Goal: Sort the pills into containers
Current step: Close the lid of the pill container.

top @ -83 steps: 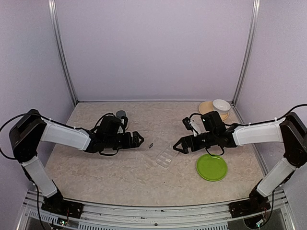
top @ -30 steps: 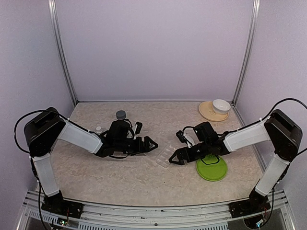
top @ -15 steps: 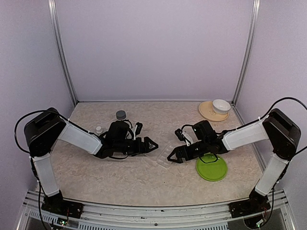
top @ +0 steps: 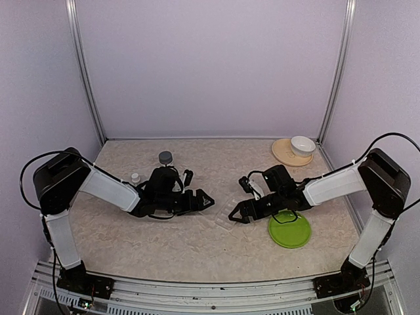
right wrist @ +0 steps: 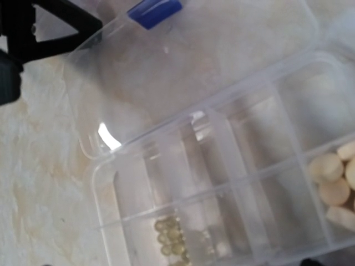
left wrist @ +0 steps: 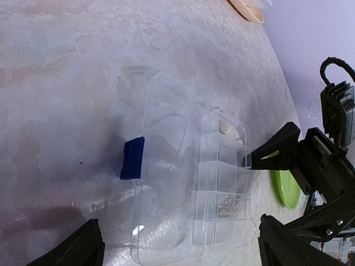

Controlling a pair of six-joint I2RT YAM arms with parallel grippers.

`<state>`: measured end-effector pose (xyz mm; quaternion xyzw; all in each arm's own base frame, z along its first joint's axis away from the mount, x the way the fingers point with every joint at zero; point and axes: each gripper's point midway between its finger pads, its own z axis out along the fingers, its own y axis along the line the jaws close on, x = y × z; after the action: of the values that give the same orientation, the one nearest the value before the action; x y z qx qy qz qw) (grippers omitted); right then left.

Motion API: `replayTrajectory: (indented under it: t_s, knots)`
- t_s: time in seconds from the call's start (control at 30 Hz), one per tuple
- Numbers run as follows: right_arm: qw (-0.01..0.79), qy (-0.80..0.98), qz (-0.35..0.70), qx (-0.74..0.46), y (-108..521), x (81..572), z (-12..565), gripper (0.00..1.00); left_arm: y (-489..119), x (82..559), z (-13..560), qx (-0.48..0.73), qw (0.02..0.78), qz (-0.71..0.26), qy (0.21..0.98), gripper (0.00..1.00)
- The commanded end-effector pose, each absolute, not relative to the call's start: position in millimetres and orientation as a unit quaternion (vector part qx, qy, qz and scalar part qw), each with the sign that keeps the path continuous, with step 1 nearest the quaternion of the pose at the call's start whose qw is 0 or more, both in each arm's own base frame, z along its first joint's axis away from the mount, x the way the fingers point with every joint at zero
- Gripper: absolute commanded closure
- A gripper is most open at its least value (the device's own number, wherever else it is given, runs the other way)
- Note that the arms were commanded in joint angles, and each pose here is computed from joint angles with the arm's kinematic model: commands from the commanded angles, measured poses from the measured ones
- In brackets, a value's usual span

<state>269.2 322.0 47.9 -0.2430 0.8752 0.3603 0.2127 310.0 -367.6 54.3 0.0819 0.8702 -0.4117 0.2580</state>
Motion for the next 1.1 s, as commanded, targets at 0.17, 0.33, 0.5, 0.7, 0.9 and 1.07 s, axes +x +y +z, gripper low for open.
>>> replayTrajectory:
  t_s: [0.17, 0.33, 0.5, 0.7, 0.9, 1.07]
  knots:
    - [0.217, 0.869, 0.367, -0.252, 332.0, 272.0, 51.5, 0.05, -386.0, 303.5, 55.7, 0.102, 0.239, -0.451, 0.854, 0.07]
    - [0.217, 0.869, 0.366, -0.253, 331.9, 272.2, 50.6, 0.04, -390.5, 300.7, 60.5, 0.11, 0.239, -0.464, 0.846, 0.09]
    - [0.216, 0.869, 0.367, -0.253, 333.0, 272.8, 51.1, 0.04, -393.6, 299.1, 70.7, 0.118, 0.248, -0.479, 0.834, 0.09]
    - [0.219, 0.868, 0.365, -0.256, 334.1, 274.8, 54.0, 0.05, -394.7, 297.3, 81.3, 0.127, 0.259, -0.488, 0.824, 0.1]
    - [0.222, 0.867, 0.365, -0.257, 335.0, 276.2, 55.2, 0.05, -397.1, 293.4, 83.9, 0.137, 0.259, -0.493, 0.819, 0.12]
    - [0.223, 0.866, 0.366, -0.258, 335.9, 276.8, 56.9, 0.04, -400.2, 289.5, 90.2, 0.149, 0.266, -0.497, 0.813, 0.14]
